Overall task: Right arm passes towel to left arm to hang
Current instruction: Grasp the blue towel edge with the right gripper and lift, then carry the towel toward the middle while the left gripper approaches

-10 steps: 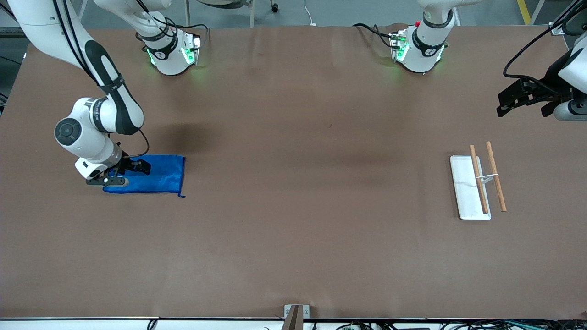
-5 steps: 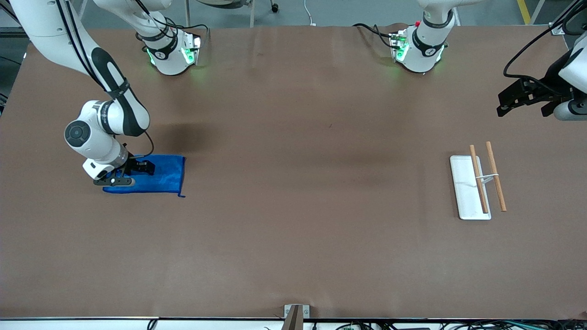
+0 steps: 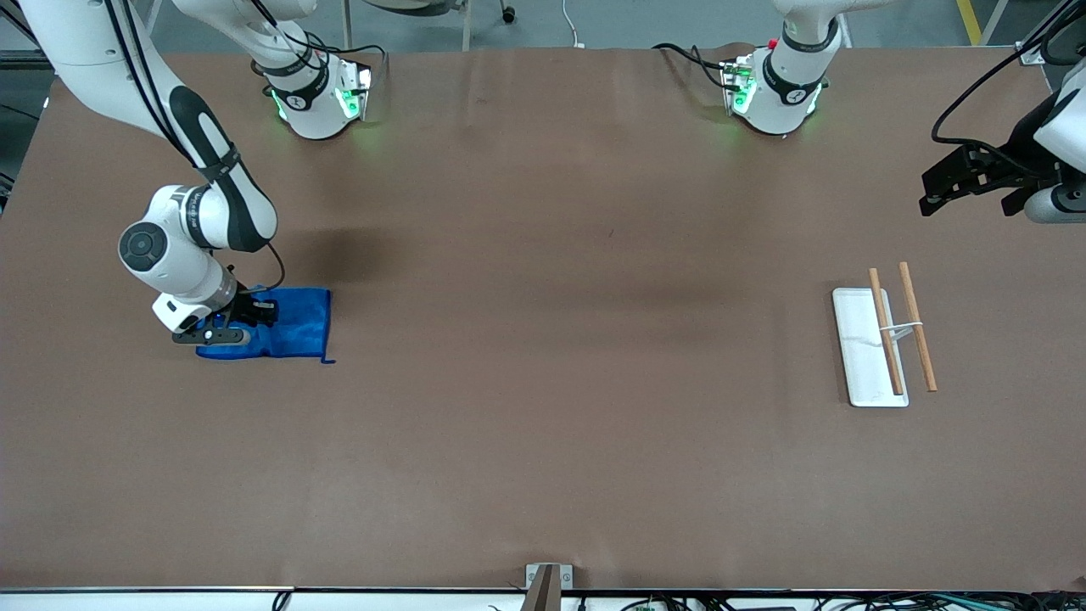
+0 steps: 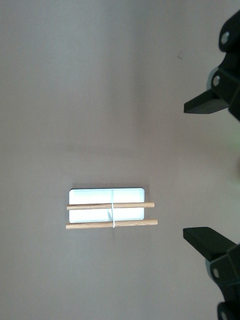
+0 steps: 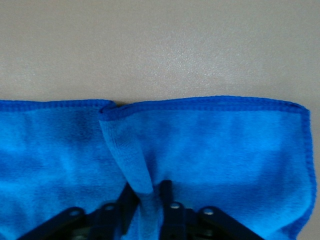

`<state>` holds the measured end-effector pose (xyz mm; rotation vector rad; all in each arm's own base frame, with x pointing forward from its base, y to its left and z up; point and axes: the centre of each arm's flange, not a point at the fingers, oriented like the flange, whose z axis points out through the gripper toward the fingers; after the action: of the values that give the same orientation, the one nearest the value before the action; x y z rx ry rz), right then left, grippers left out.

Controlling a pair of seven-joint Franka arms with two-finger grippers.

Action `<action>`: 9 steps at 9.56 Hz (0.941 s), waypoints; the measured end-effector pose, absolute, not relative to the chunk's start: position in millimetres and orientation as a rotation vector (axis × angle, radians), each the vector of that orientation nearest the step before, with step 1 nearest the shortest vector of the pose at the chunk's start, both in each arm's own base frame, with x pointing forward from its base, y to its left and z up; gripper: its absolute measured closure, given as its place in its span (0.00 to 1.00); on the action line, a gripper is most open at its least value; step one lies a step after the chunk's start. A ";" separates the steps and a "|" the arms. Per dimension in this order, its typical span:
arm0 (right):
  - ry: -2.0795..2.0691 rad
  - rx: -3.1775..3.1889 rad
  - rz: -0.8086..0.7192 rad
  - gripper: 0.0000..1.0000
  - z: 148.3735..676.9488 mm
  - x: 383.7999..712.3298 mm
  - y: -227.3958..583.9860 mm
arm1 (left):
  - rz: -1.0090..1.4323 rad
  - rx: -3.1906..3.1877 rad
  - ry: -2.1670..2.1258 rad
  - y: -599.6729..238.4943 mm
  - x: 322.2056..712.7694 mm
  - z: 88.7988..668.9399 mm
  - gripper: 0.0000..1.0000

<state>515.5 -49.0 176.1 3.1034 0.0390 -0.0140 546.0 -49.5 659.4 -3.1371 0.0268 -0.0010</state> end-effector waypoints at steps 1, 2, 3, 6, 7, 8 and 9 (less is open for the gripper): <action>0.043 3.106 -0.060 0.94 176.7 516.0 -47.2 | -0.001 -3.137 0.022 -47.6 546.2 659.4 0.00; 0.047 3.108 -0.131 0.95 181.2 519.7 -45.5 | -0.001 -3.137 0.021 -46.9 546.2 659.4 0.00; 0.055 3.111 -0.211 0.95 197.6 530.2 -41.9 | -0.001 -3.137 0.023 -47.5 546.1 659.4 0.00; 0.033 3.168 -0.450 0.95 319.7 574.7 -21.2 | -0.003 -3.137 0.054 -47.6 545.7 660.2 0.00; 0.019 3.229 -0.458 0.95 364.7 588.1 -10.2 | -0.004 -3.136 0.054 -47.6 545.6 660.4 0.00; 0.014 3.300 -0.418 0.95 396.0 599.6 3.6 | -0.004 -3.136 0.054 -47.5 545.6 660.4 0.00; -0.006 3.403 -0.389 0.95 409.7 605.9 23.3 | -0.004 -3.136 0.054 -47.4 545.6 660.4 0.00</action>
<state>605.9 23.3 409.7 3.4029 -0.0064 -0.3890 545.6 -47.4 660.4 -3.1364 0.0537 -0.0038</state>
